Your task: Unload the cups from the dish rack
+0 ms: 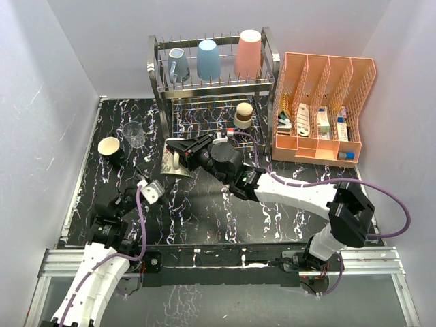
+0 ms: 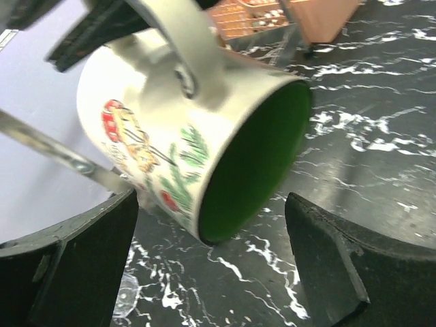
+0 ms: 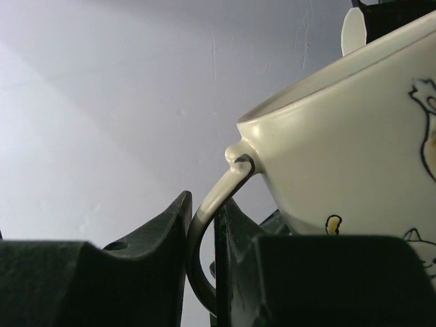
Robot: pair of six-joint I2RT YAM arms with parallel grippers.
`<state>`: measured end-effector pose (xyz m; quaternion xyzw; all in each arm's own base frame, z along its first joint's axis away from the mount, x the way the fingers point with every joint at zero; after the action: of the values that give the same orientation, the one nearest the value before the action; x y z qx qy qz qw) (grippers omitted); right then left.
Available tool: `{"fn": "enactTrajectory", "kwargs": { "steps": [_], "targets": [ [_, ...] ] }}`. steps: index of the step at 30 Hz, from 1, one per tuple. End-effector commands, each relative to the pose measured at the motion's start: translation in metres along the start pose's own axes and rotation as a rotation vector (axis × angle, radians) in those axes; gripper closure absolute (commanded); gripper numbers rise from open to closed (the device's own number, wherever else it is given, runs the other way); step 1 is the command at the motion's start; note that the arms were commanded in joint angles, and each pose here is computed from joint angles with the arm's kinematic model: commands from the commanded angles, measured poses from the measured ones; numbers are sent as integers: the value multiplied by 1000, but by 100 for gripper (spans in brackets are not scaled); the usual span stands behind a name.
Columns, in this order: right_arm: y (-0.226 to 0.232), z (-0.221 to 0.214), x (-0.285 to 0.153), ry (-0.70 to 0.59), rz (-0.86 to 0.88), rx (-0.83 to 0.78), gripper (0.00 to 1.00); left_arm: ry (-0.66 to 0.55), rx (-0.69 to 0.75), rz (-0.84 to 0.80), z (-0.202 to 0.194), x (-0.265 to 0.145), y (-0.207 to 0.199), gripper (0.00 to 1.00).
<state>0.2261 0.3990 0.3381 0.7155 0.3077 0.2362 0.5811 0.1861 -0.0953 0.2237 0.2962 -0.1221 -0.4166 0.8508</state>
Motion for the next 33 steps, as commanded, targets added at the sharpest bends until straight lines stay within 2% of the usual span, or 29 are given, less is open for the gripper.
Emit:
{"fn": "enactTrajectory", "kwargs": {
  "steps": [1,8,10,13,17,19,23,24,26,30,31,33],
  "targets": [
    [84,-27,-17,71,284,129,92,-27,28,193,8,2,29,14],
    [79,-45,-20,109,268,151,92,-49,-24,246,14,9,44,17],
    [77,-46,-21,107,262,155,92,-53,-12,260,15,9,48,21],
    [74,-46,-24,106,250,158,92,-58,20,270,18,8,51,36],
    [64,-44,-24,105,221,158,92,-88,81,240,24,7,48,69],
    [56,-43,-23,108,197,159,92,-104,119,226,27,6,47,82],
    [37,-41,-23,117,153,163,92,-98,144,226,29,5,49,100],
    [32,-40,-23,115,142,159,91,-90,144,227,29,5,50,100],
    [20,-35,-24,116,111,153,82,-70,145,222,29,5,51,100],
    [-4,-14,-28,94,46,127,52,16,69,164,19,9,49,100],
    [-11,-7,-29,83,21,113,40,47,44,138,15,10,48,100],
    [-24,6,-35,65,-22,90,28,125,-19,82,6,14,46,100]
  ]
}}
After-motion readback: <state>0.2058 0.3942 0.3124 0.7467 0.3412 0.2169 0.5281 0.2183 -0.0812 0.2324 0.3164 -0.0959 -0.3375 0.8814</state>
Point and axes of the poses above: each gripper's point midway between its finger pads, its own x axis out along the fingers, its own y axis along the line the jaws close on, z = x × y, the point moved 6 cm from there along -x, back along the fingers, and after that the axes turned 3 degrees about x, right-handed, at the moved point
